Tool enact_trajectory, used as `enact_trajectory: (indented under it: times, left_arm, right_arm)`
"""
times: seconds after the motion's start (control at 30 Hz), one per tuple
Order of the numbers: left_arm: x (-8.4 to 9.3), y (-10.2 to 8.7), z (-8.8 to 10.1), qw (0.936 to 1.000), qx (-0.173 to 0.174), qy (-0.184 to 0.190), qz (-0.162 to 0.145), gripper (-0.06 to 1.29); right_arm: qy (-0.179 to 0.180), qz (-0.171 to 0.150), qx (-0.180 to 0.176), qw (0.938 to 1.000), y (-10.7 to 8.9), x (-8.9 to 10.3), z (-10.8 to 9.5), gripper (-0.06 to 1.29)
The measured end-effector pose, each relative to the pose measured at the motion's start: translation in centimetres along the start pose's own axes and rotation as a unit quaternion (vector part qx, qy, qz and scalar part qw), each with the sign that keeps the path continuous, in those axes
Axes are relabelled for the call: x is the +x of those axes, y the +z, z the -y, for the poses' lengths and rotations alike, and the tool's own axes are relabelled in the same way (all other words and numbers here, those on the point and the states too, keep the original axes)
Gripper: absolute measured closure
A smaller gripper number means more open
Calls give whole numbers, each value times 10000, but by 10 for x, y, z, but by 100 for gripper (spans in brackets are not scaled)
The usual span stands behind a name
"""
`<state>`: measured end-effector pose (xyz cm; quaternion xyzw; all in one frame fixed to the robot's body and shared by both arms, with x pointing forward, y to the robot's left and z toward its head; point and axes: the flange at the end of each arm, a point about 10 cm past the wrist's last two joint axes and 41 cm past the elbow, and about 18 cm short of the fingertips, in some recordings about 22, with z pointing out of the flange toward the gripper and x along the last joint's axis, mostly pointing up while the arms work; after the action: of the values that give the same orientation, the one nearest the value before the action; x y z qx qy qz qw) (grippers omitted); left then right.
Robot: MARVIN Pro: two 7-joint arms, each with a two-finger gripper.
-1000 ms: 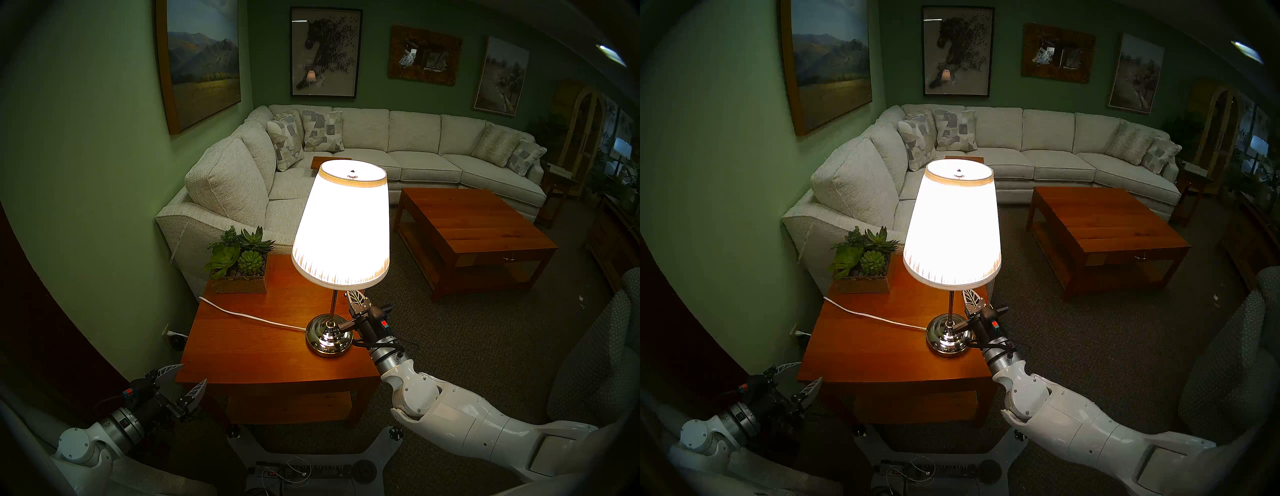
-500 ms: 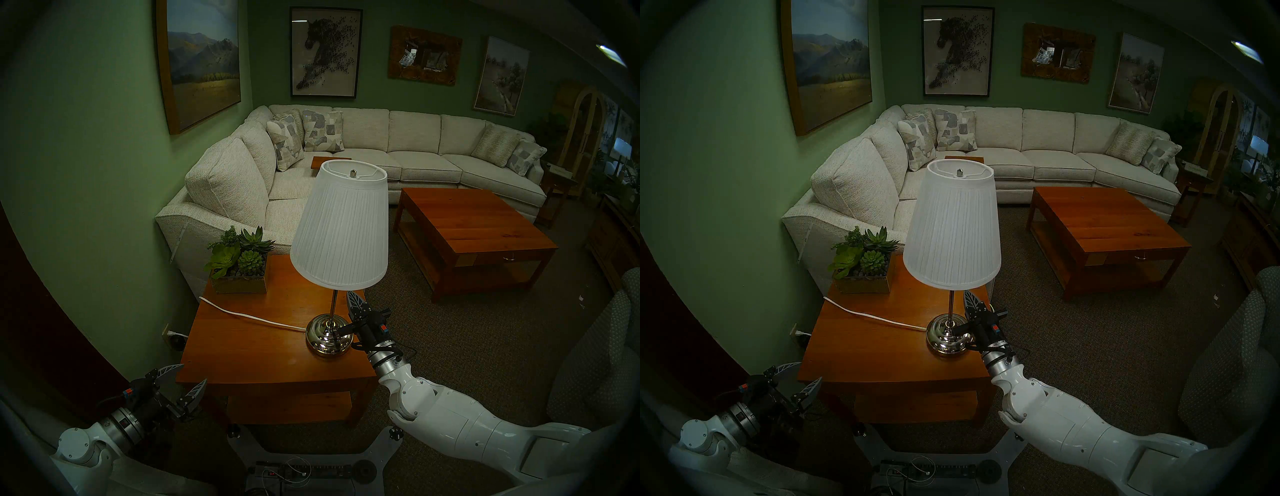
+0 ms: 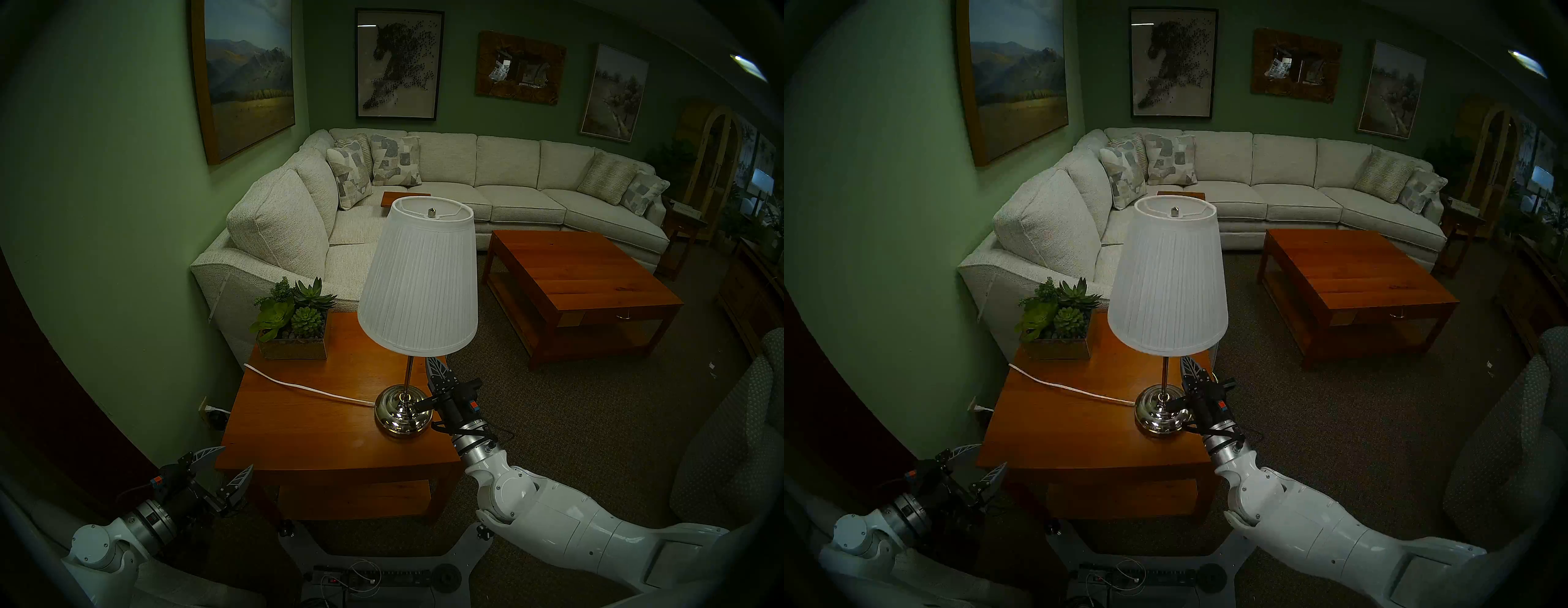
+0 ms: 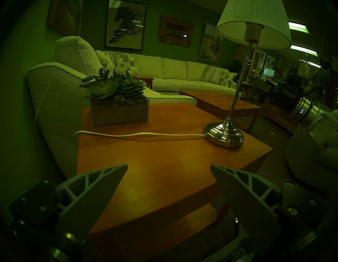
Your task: Pull on string to turn off lamp
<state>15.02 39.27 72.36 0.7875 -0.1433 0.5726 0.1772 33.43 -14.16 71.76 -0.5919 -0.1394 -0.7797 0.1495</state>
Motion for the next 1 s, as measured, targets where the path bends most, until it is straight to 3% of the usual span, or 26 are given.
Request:
enact_trajectory:
  times: [0.33, 0.5, 0.7, 0.77, 1.0]
  left_arm:
    - [0, 0, 0, 10000, -1, 0, 0, 0]
    - [0, 0, 0, 10000, -2, 1, -1, 0]
    - [0, 0, 0, 10000, -2, 1, -1, 0]
    - [0, 0, 0, 10000, -2, 1, -1, 0]
    - [0, 0, 0, 10000, -2, 0, 0, 0]
  right_arm:
    - [-93, 46, 5, 9999, 1, 17, 5, 122]
    - [-114, 155, -9, 9998, -10, 19, 9, 92]
    - [-57, 147, -13, 9999, -26, 26, 15, 76]
    - [-15, 92, -13, 10000, -33, 31, 16, 49]
    - [69, -13, -37, 10000, -58, 46, 17, 44]
